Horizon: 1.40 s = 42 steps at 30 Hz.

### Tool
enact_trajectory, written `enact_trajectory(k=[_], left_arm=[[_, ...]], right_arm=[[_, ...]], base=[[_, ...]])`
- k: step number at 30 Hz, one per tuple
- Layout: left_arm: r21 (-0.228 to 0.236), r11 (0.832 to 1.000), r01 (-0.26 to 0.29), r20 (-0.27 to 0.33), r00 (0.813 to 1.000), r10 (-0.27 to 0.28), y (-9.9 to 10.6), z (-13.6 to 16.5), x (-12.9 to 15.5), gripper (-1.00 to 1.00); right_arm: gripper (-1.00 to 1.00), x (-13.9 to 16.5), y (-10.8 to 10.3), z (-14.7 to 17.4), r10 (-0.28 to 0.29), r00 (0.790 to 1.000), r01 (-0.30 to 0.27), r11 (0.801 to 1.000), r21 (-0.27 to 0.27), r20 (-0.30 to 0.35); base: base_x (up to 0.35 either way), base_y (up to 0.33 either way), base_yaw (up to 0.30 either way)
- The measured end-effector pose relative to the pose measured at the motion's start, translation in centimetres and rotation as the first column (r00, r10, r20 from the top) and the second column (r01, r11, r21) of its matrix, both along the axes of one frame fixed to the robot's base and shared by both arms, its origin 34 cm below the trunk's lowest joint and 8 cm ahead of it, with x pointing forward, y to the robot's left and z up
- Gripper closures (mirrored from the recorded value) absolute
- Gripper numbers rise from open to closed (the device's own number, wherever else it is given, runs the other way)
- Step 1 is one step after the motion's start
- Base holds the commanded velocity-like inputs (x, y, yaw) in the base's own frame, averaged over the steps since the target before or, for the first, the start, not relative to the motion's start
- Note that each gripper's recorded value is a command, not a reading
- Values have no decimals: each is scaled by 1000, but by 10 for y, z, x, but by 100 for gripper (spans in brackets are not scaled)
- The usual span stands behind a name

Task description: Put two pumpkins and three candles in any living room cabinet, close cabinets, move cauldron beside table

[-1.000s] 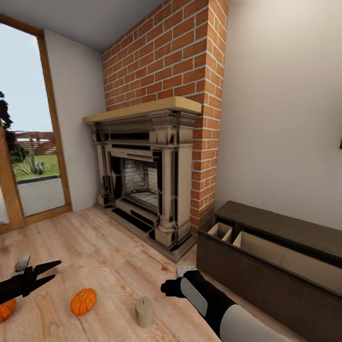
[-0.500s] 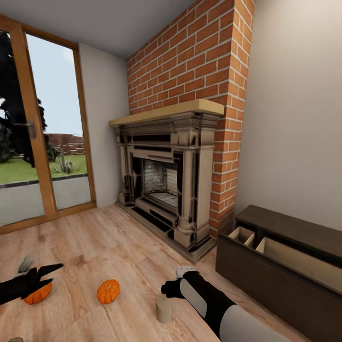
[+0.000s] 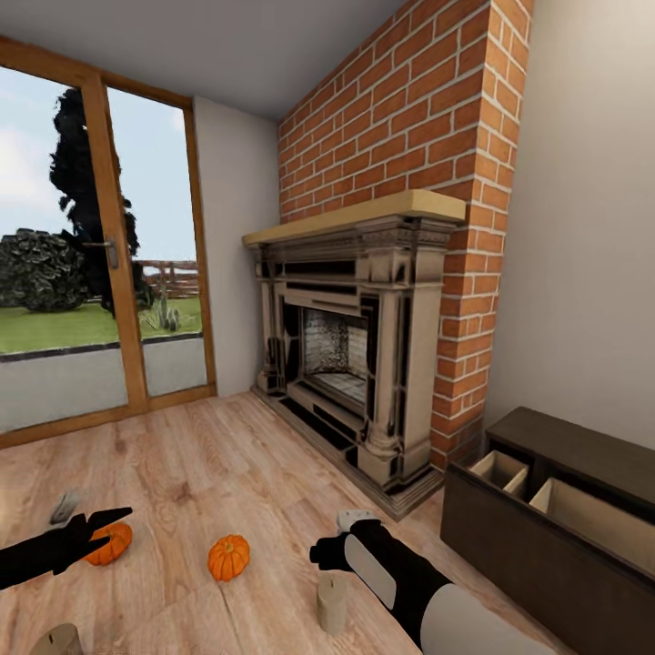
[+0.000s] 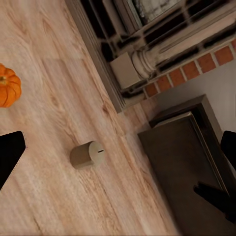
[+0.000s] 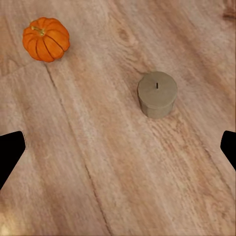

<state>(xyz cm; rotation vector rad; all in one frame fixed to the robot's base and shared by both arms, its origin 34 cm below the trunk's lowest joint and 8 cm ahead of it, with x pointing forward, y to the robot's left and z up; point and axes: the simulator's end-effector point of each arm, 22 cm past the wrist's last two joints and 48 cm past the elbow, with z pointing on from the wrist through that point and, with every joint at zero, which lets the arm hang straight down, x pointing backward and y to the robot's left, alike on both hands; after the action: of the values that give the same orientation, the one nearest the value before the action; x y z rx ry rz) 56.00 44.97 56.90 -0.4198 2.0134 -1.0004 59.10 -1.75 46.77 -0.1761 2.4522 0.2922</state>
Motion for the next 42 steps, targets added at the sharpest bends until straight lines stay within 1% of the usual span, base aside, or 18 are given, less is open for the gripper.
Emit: enact_trajectory(k=[6,19,28,38,42], left_arm=[[0,1000,1,4,1000,-1,-1,2,0,-100],[5,1000,-1,7,1000,1,0,4,-1,-100],[5,1000,-1,8,1000,1,0,5,-1,-100],[4,1000,-1,11,1000,1,0,6,0,-100],[10,1000,5,27,1000,-5,-2,12,2,-100]], right_arm=[[-100,0,0,2,1,1000,-1,1000,0,5],[-100,4,-3,8,-1,1000,1,1000,11,25],[-100,5,-6,9,-7,1000,7,1000,13,27],[-100,5,-8,7,-15,1000,15,1000,14,19],[-100,4,-10,5,-23,1000,23,1000,13,8]], base=[[23,-1,243],[220,-136,233],[31,160,20],[9,82,0],[0,10,0]])
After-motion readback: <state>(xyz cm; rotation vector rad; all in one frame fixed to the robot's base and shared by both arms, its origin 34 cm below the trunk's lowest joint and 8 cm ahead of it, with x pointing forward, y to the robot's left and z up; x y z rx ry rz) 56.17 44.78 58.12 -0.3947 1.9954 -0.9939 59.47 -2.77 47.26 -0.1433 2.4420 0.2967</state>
